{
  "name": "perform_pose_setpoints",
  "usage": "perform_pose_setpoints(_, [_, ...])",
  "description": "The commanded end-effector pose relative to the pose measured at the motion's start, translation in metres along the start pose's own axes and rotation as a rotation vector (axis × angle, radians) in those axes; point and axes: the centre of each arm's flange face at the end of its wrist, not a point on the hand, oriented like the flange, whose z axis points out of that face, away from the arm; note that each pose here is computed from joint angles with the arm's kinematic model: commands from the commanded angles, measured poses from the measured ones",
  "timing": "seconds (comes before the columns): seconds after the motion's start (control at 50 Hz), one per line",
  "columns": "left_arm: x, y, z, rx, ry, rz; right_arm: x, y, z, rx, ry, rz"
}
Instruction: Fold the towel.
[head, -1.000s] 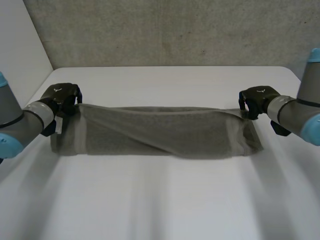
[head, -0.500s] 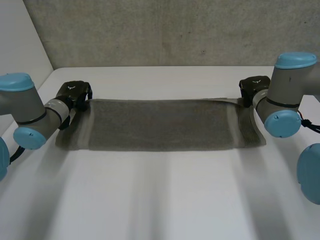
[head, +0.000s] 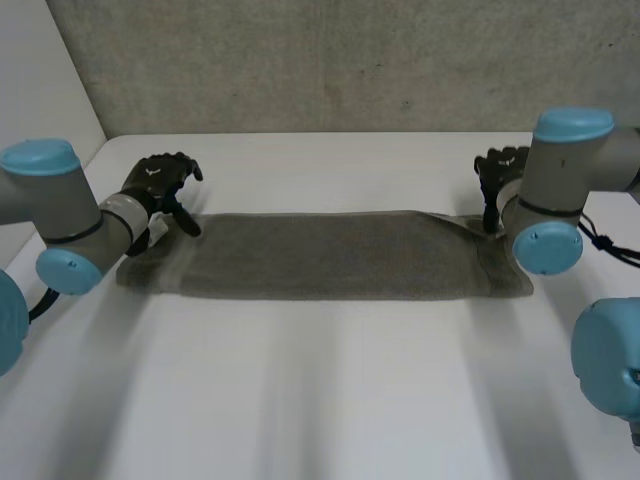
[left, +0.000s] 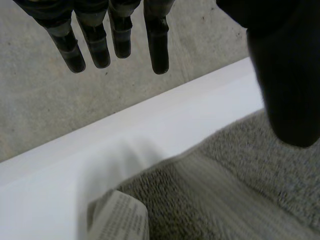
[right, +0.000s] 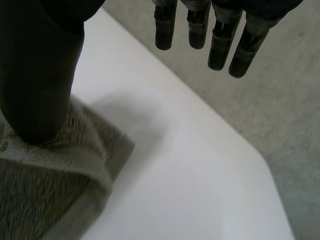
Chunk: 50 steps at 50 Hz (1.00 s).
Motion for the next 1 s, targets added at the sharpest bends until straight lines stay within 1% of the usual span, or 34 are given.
perform_pose_setpoints(0.02, [-0.001, -0.037, -0.024, 0.008, -0.012, 0.000, 0.018, -0.051, -0.025, 0.093, 0.025, 0.032])
perform_pose_setpoints(0.06, [-0.001, -0.044, -0.032, 0.011, -0.014, 0.001, 0.028, -0.069, -0.044, 0.101, 0.014, 0.067])
perform_pose_setpoints(0.08, [0.000, -0.047, -0.041, 0.004, -0.016, -0.001, 0.028, -0.069, -0.044, 0.101, 0.014, 0.067])
perform_pose_setpoints(0.1, [0.000, -0.047, -0.041, 0.004, -0.016, -0.001, 0.032, -0.075, -0.054, 0.091, -0.003, 0.077])
perform_pose_setpoints(0.12, [0.001, -0.050, -0.050, -0.001, -0.014, -0.002, 0.034, -0.078, -0.064, 0.079, -0.025, 0.074])
perform_pose_setpoints(0.14, [0.001, -0.050, -0.050, -0.002, -0.014, -0.002, 0.034, -0.078, -0.064, 0.079, -0.025, 0.074])
perform_pose_setpoints(0.16, [0.002, -0.052, -0.058, -0.006, -0.016, 0.000, 0.035, -0.079, -0.074, 0.062, -0.056, 0.071])
perform_pose_setpoints(0.18, [0.004, -0.054, -0.066, -0.008, -0.017, 0.000, 0.035, -0.077, -0.083, 0.048, -0.089, 0.073])
perform_pose_setpoints(0.2, [0.004, -0.054, -0.074, -0.005, -0.022, 0.002, 0.035, -0.077, -0.083, 0.048, -0.089, 0.073])
perform_pose_setpoints(0.22, [0.004, -0.054, -0.074, -0.005, -0.022, 0.002, 0.033, -0.073, -0.093, 0.029, -0.128, 0.072])
perform_pose_setpoints(0.24, [0.004, -0.051, -0.079, -0.007, -0.028, 0.002, 0.033, -0.073, -0.093, 0.029, -0.128, 0.072])
perform_pose_setpoints(0.28, [0.003, -0.049, -0.085, -0.002, -0.035, 0.003, 0.026, -0.062, -0.118, -0.005, -0.205, 0.059])
perform_pose_setpoints(0.3, [0.002, -0.047, -0.089, 0.008, -0.041, 0.006, 0.026, -0.062, -0.118, -0.005, -0.206, 0.059])
perform_pose_setpoints(0.34, [0.001, -0.044, -0.091, 0.022, -0.049, 0.010, 0.016, -0.047, -0.130, -0.016, -0.255, 0.043])
perform_pose_setpoints(0.4, [-0.004, -0.036, -0.091, 0.044, -0.069, 0.018, 0.012, -0.035, -0.133, -0.034, -0.268, 0.033])
perform_pose_setpoints(0.44, [-0.008, -0.031, -0.091, 0.050, -0.081, 0.025, 0.011, -0.007, -0.132, -0.079, -0.268, 0.020])
perform_pose_setpoints(0.46, [-0.012, -0.027, -0.090, 0.054, -0.091, 0.041, 0.011, -0.007, -0.132, -0.079, -0.268, 0.020])
perform_pose_setpoints(0.48, [-0.013, -0.021, -0.087, 0.053, -0.095, 0.063, 0.011, 0.006, -0.131, -0.092, -0.265, 0.015])
perform_pose_setpoints(0.5, [-0.013, -0.021, -0.087, 0.053, -0.095, 0.063, 0.009, 0.016, -0.130, -0.100, -0.263, 0.015])
perform_pose_setpoints(0.52, [-0.014, -0.013, -0.084, 0.042, -0.096, 0.088, 0.009, 0.016, -0.130, -0.100, -0.263, 0.015])
perform_pose_setpoints(0.54, [-0.016, -0.004, -0.080, 0.028, -0.100, 0.117, 0.008, 0.026, -0.128, -0.104, -0.261, 0.017])
perform_pose_setpoints(0.6, [-0.019, 0.002, -0.077, 0.019, -0.108, 0.144, 0.009, 0.044, -0.121, -0.098, -0.244, 0.027])
perform_pose_setpoints(0.62, [-0.021, 0.007, -0.075, 0.007, -0.111, 0.168, 0.009, 0.044, -0.121, -0.098, -0.244, 0.027])
perform_pose_setpoints(0.64, [-0.022, 0.013, -0.074, -0.007, -0.112, 0.185, 0.011, 0.054, -0.117, -0.095, -0.235, 0.036])
perform_pose_setpoints(0.66, [-0.022, 0.013, -0.074, -0.007, -0.112, 0.186, 0.013, 0.060, -0.114, -0.083, -0.228, 0.042])
perform_pose_setpoints(0.7, [-0.023, 0.022, -0.071, -0.031, -0.122, 0.201, 0.014, 0.063, -0.111, -0.071, -0.227, 0.046])
perform_pose_setpoints(0.82, [-0.024, 0.037, -0.069, -0.069, -0.139, 0.194, 0.013, 0.075, -0.104, -0.071, -0.232, 0.053])
perform_pose_setpoints(1.0, [-0.025, 0.044, -0.066, -0.083, -0.145, 0.190, 0.007, 0.088, -0.094, -0.072, -0.228, 0.052])
